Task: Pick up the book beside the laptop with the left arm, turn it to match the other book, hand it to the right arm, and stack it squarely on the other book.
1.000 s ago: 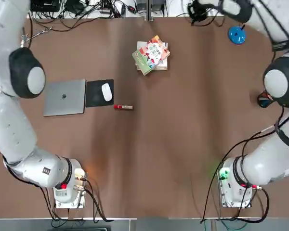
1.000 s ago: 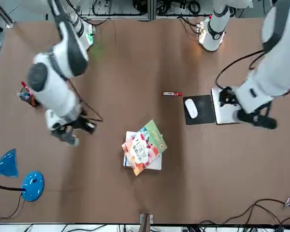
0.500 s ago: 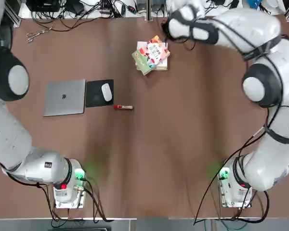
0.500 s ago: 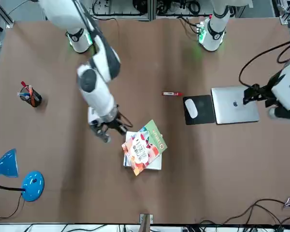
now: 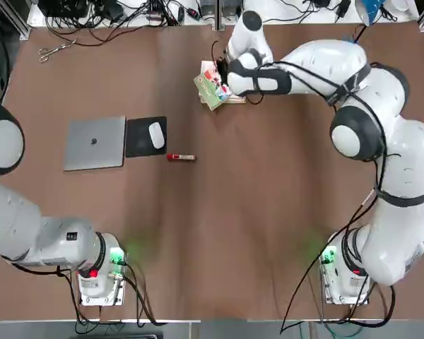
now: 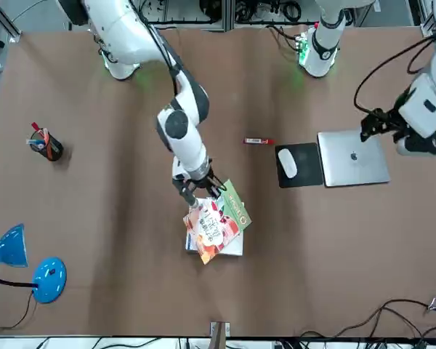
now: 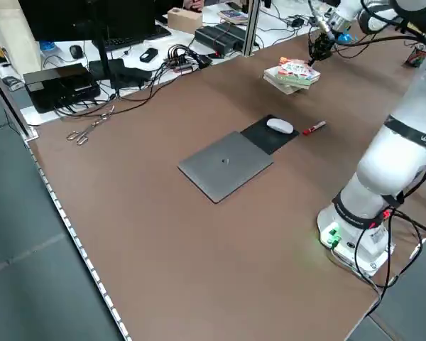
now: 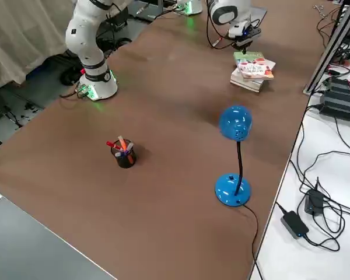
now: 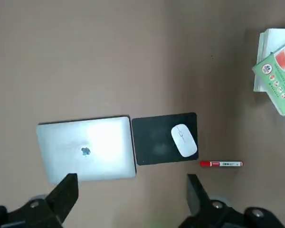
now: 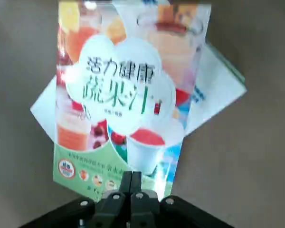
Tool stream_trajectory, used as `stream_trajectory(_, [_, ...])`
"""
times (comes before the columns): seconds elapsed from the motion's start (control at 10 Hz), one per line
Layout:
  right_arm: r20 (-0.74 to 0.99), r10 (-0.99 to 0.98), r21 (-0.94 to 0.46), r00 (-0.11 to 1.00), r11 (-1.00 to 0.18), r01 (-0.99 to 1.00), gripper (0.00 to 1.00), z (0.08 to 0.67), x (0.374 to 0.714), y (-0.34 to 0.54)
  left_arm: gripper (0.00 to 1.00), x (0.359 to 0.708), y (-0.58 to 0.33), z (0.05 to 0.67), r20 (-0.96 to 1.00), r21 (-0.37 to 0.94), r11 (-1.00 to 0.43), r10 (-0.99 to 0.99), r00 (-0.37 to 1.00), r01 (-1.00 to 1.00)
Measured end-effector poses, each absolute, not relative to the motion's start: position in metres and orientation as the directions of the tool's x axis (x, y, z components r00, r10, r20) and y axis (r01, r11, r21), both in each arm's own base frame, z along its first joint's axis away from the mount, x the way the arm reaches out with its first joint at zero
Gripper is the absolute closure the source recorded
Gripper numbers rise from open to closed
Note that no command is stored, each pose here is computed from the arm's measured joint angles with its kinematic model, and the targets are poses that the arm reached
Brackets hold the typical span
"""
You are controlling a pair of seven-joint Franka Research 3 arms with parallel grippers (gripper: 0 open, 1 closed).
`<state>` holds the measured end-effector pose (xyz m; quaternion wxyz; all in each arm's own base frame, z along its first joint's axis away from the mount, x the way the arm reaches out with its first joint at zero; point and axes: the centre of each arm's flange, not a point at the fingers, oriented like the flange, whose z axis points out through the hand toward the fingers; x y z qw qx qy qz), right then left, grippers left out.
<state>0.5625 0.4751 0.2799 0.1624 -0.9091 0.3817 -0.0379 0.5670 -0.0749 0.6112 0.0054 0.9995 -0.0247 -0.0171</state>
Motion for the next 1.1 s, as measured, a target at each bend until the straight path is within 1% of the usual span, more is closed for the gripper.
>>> stream_trajectory(0.5, [-0.07,-0.721,-0.346,0.69,-0.631,-0.695,0.97,0.234,0.542,0.506,0.0,0.569,-0.066,0.607,-0.035,0.007,-0.999,-0.034,0.999,-0.034])
stream_trajectory(0.8, [-0.08,-0.735,-0.392,0.673,-0.598,-0.699,0.97,0.219,0.542,0.515,0.0,0.57,-0.064,0.608,-0.028,0.008,-0.999,-0.031,0.999,-0.031])
stream_trajectory(1.1, [-0.099,-0.763,-0.412,0.639,-0.553,-0.724,0.97,0.22,0.548,0.519,0.0,0.57,-0.065,0.608,-0.028,0.008,-0.999,-0.032,0.999,-0.032])
